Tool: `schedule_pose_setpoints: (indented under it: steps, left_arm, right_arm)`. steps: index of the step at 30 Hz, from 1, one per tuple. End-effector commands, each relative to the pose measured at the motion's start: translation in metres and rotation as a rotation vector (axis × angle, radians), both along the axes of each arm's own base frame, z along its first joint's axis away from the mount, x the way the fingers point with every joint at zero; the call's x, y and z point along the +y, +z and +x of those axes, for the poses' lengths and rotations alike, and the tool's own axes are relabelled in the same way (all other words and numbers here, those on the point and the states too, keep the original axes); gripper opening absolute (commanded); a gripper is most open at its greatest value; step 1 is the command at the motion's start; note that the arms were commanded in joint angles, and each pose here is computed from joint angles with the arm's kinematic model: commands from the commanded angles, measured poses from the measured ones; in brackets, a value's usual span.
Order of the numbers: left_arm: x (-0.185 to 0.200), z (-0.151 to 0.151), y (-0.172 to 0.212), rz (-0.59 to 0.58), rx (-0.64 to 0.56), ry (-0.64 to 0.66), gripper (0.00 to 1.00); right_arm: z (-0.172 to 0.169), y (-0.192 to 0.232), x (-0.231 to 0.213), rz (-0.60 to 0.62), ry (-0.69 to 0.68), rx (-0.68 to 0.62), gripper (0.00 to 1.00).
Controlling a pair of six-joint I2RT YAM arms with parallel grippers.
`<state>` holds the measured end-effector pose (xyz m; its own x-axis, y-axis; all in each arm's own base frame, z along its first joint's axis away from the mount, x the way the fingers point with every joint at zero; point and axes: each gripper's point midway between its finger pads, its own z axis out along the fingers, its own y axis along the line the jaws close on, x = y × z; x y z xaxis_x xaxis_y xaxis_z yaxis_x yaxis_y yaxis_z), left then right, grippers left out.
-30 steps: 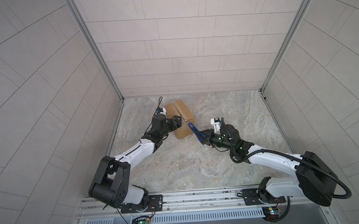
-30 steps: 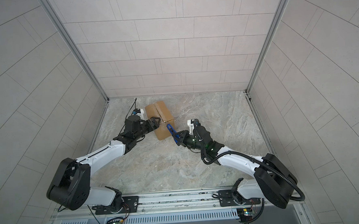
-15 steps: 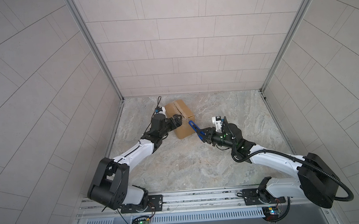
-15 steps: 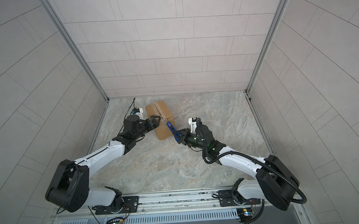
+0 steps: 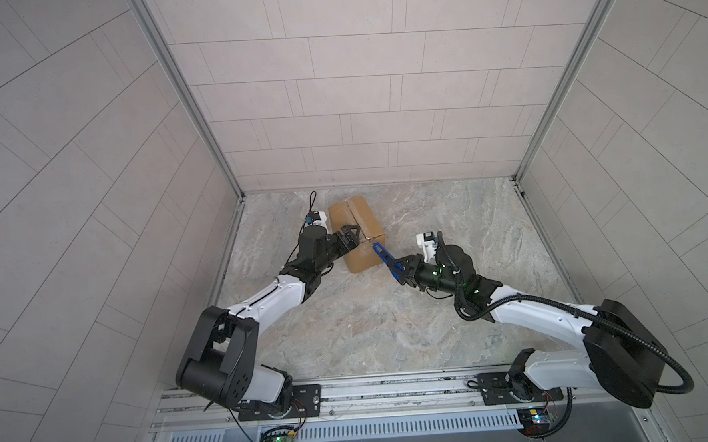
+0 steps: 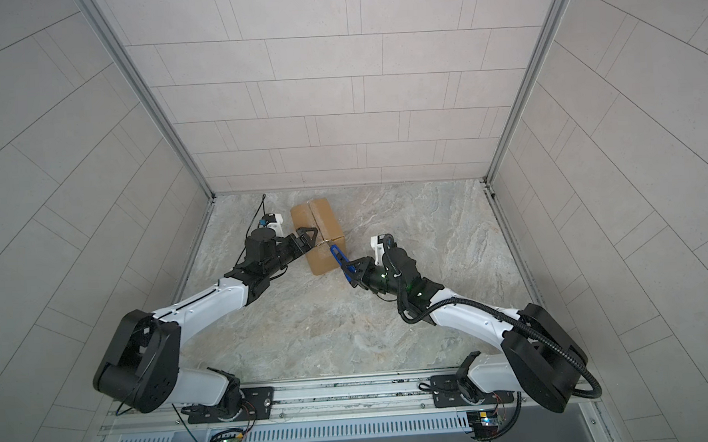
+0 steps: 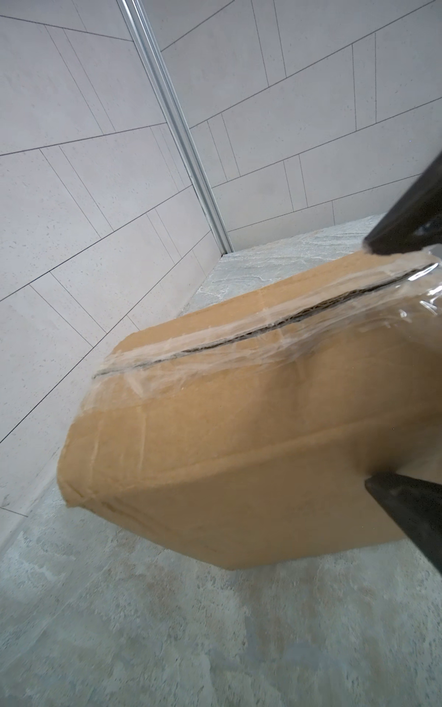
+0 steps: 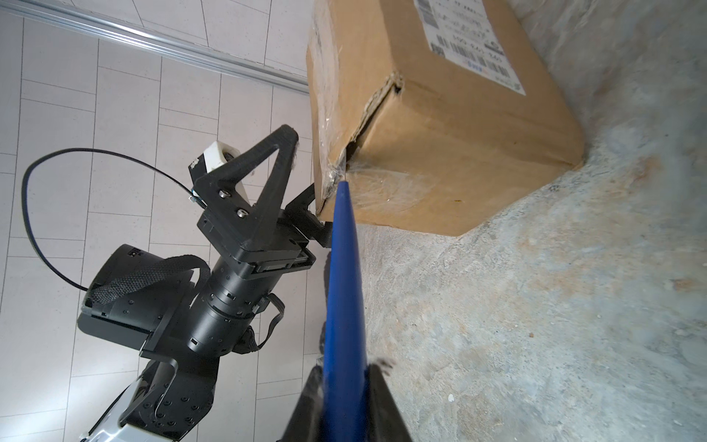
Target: Unpack the express box
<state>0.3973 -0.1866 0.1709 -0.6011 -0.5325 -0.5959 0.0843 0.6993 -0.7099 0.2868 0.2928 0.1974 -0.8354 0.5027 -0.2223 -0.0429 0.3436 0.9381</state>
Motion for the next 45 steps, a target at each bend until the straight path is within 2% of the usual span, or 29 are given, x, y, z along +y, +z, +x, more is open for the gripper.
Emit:
schedule_pose_setpoints:
  steps: [1,7,18,28,36,45]
  left_arm:
    - [-0.01,0.0,0.004,-0.064,-0.019,-0.035,0.92]
    - [-0.013,0.002,0.003,-0.094,-0.022,-0.036,0.92]
    - [-0.018,0.0,0.002,-0.099,-0.02,-0.042,0.92]
    - [-0.019,-0.002,-0.002,-0.092,-0.012,-0.044,0.92]
    - [-0.027,-0.006,0.004,-0.098,-0.025,-0.053,0.92]
    - [-0.028,-0.01,0.007,-0.089,-0.028,-0.051,0.92]
  right_arm:
    - [0.003,0.023,0.008,0.074,0.014,-0.068,0.0]
    - [0.005,0.046,0.011,0.177,0.01,-0.099,0.0]
    - [0.003,0.02,0.018,0.053,0.03,-0.056,0.0]
    - [0.002,0.046,0.012,0.088,0.017,-0.106,0.0]
    - [0.003,0.023,0.023,0.029,0.028,-0.074,0.0]
    - [0.005,0.019,0.027,0.036,0.03,-0.068,0.0]
